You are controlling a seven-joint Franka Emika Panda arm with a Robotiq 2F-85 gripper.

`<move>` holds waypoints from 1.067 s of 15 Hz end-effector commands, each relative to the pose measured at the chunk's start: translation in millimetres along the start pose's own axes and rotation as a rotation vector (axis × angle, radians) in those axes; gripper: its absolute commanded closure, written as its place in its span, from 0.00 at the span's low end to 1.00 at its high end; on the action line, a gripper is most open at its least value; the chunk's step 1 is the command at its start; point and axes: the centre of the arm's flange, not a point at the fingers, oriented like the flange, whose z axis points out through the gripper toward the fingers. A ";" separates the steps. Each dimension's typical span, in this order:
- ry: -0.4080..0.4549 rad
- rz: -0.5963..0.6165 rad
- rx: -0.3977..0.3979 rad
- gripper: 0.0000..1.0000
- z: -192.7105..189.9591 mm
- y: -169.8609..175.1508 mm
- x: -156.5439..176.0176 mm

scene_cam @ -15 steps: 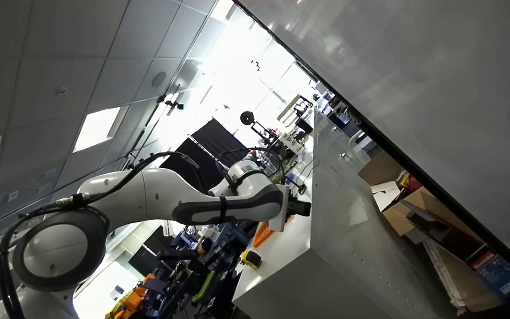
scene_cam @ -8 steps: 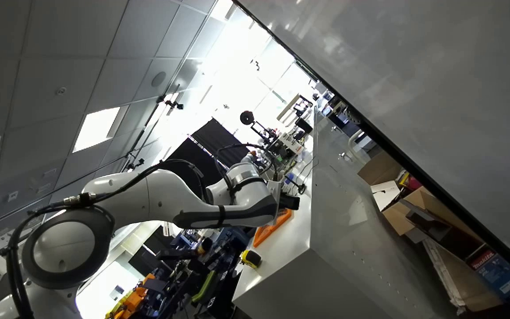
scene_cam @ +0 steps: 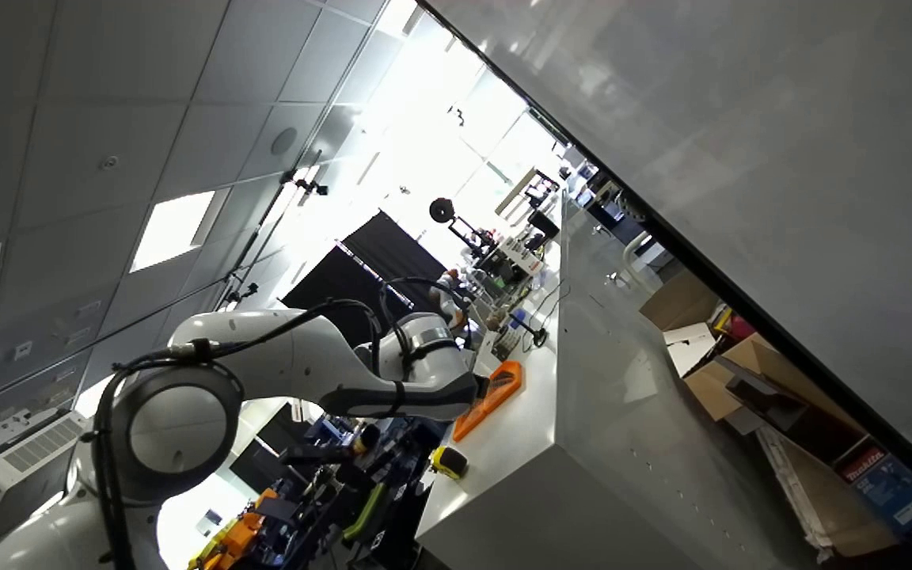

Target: Use the duster to erase the writings on the white board

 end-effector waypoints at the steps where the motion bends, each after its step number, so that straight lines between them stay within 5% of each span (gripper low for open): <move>1: 0.009 0.076 0.093 0.70 -4.8 7.7 -11.9; 10: -0.111 0.125 0.180 0.70 2.8 -22.9 -46.0; 11: -0.123 0.124 0.185 0.36 3.0 -24.2 -47.3; 12: -0.130 0.122 0.187 0.19 3.4 -25.6 -49.5; 16: -0.161 0.098 0.178 0.00 1.7 -30.1 -48.2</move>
